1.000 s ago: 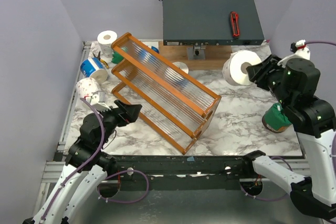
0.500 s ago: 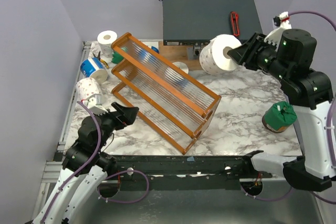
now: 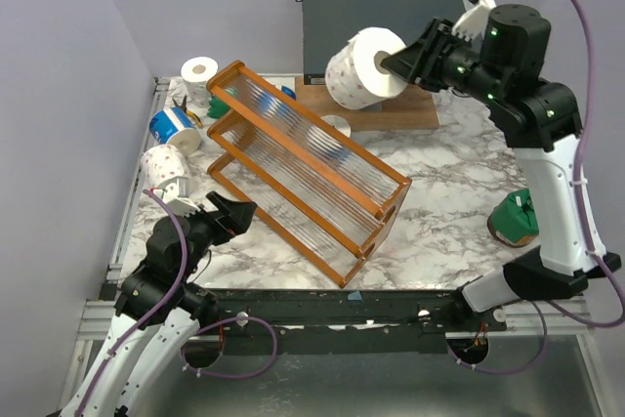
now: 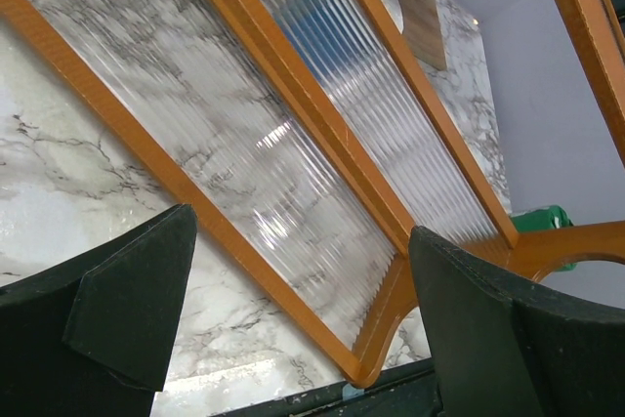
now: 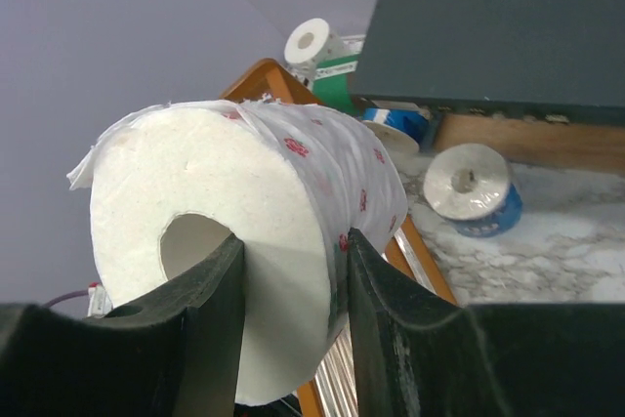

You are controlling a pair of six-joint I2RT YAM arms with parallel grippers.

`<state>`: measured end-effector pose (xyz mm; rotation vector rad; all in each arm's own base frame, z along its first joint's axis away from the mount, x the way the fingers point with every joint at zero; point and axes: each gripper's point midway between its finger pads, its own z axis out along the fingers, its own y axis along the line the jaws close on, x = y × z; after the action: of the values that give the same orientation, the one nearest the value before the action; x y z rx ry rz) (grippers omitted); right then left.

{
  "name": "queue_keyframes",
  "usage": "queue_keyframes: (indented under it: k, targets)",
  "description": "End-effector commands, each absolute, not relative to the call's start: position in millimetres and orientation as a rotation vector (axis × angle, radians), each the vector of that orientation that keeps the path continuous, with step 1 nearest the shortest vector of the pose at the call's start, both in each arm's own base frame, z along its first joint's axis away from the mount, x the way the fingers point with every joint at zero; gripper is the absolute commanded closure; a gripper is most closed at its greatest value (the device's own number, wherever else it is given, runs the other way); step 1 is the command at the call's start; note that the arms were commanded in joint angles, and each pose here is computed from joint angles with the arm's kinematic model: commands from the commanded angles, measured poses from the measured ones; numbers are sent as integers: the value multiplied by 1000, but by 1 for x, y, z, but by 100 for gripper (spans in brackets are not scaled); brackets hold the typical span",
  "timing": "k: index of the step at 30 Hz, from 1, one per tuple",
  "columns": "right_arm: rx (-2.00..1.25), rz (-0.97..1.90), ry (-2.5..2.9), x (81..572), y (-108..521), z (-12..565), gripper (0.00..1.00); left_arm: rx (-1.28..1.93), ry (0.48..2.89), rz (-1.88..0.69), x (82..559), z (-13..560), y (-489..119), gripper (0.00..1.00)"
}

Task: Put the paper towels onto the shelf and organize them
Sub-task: Place the paper towel on the shelf.

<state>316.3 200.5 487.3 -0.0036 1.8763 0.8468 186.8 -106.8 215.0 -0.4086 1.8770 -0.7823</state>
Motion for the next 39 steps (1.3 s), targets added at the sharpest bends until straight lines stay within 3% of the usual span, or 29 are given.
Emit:
queue_keyframes:
  k: [1,19,39]
  targets:
    - [-66,910,1802,330,237,512,62,-434,1875,-766,186,217,-102,8]
    - [-242,1037,1805,361,365,485,60,-447,1905,-714,184,205,-95,8]
    - [-200,1004,1725,409,419,456,59,-444,1916,-698,187,194,-96,8]
